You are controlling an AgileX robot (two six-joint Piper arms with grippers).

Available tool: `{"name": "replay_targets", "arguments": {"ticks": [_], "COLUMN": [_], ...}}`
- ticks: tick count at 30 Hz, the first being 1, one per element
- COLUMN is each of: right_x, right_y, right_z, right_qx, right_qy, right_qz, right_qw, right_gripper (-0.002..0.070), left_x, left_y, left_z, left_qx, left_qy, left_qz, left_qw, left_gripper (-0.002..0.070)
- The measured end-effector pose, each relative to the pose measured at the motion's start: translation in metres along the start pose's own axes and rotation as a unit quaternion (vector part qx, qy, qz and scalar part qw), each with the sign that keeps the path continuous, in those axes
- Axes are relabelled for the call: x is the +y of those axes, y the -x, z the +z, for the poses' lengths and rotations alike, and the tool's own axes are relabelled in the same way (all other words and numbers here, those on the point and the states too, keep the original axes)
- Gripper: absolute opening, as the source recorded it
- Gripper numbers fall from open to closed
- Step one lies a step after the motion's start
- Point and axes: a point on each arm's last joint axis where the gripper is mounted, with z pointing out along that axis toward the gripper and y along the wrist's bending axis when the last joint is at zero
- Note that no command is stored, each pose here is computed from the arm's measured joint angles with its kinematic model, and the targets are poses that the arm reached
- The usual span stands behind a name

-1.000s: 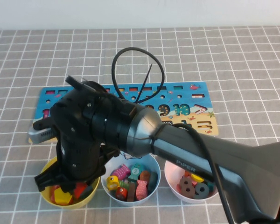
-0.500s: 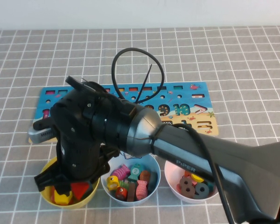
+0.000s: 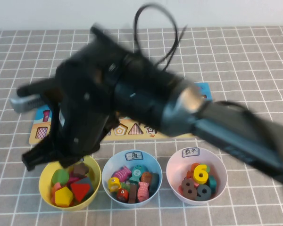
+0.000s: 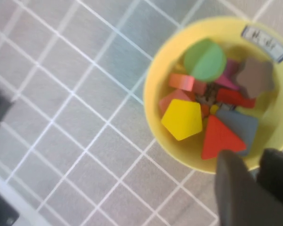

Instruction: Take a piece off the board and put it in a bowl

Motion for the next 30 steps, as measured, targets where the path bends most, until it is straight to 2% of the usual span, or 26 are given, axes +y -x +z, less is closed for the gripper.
{"name": "replay_targets", "arguments": {"ticks": [3, 7, 11, 14, 23, 30], "right_x": [0.002, 0.002, -0.006, -0.016, -0.063, -0.091], "right_y": [0.0, -0.008, -0.031, -0.056, -0.157, -0.209], "right_z": [-0.032, -0.084, -0.132, -0.148, -0.18, -0.202], "right_qx": [-0.029, -0.072, -0.096, -0.087, -0.057, -0.084], "right_qy": [0.012, 0.027, 0.034, 0.03, -0.002, -0.029], "right_qz": [-0.036, -0.076, -0.097, -0.105, -0.112, -0.137], "right_qw": [0.999, 0.994, 0.99, 0.99, 0.992, 0.987], "right_gripper": [0.0034, -0.0006, -0.0013, -0.0014, -0.0015, -0.0015], "left_x": [0.0, 0.0, 0.0, 0.0, 0.0, 0.0], "left_y": [0.0, 0.0, 0.0, 0.0, 0.0, 0.0], "left_z": [0.0, 0.0, 0.0, 0.0, 0.0, 0.0], "left_qx": [0.0, 0.0, 0.0, 0.0, 0.0, 0.0], "left_qy": [0.0, 0.0, 0.0, 0.0, 0.0, 0.0], "left_qz": [0.0, 0.0, 0.0, 0.0, 0.0, 0.0], "left_qw": [1.0, 1.0, 1.0, 1.0, 1.0, 1.0], "left_gripper": [-0.0001, -0.0001, 0.0, -0.0001, -0.0001, -0.0001]}}
